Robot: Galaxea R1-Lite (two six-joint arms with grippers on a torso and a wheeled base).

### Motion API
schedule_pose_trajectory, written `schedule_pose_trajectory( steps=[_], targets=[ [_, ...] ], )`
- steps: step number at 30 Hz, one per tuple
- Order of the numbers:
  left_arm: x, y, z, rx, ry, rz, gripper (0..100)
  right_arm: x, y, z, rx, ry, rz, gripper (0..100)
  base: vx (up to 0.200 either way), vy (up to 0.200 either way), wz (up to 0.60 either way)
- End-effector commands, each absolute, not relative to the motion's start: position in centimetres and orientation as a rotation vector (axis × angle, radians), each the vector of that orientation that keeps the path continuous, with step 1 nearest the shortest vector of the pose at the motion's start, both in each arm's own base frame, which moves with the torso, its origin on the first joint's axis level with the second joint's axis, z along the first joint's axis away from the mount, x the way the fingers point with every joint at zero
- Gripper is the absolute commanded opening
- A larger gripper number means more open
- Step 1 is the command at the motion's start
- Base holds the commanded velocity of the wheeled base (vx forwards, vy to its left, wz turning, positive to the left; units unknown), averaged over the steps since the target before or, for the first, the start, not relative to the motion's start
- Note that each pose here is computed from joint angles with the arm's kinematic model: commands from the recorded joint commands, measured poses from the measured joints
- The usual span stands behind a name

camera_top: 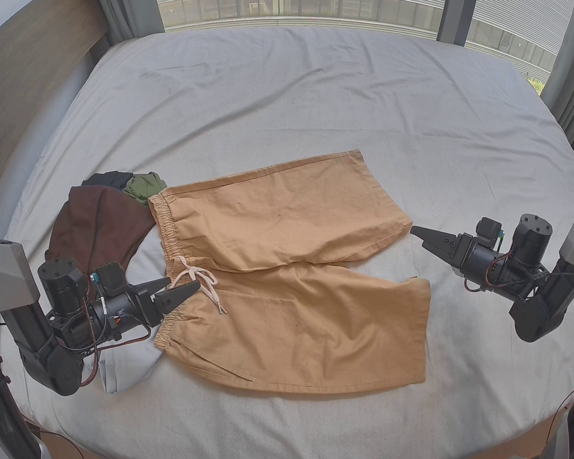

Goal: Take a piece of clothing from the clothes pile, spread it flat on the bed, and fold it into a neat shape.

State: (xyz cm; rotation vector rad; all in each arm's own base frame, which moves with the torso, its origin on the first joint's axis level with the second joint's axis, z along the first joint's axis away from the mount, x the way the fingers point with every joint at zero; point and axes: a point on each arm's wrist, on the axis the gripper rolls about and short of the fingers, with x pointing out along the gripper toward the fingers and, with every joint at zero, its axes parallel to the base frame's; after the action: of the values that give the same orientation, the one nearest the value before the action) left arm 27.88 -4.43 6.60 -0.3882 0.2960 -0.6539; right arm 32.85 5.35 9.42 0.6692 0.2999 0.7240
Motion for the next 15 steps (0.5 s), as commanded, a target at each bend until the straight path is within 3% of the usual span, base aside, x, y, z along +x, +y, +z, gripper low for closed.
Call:
schedule_pose_trajectory(
  steps=[1,9,15],
  targets=[
    [27.9,-4.5,6.5,-0.389,0.300,-0.654,100,33.0,5.0,9.1,0.663,0.308,0.710,100,0.000,0.000,0.00],
    [27.9,-4.5,6.4,-0.391,0.306,-0.653,100,33.7,4.0,6.2,0.681,0.383,0.651,100,0.000,0.000,0.00],
    [27.9,-4.5,6.3,-0.391,0.309,-0.652,100,32.7,4.6,4.4,0.683,0.519,0.626,100,0.000,0.000,0.00]
  ],
)
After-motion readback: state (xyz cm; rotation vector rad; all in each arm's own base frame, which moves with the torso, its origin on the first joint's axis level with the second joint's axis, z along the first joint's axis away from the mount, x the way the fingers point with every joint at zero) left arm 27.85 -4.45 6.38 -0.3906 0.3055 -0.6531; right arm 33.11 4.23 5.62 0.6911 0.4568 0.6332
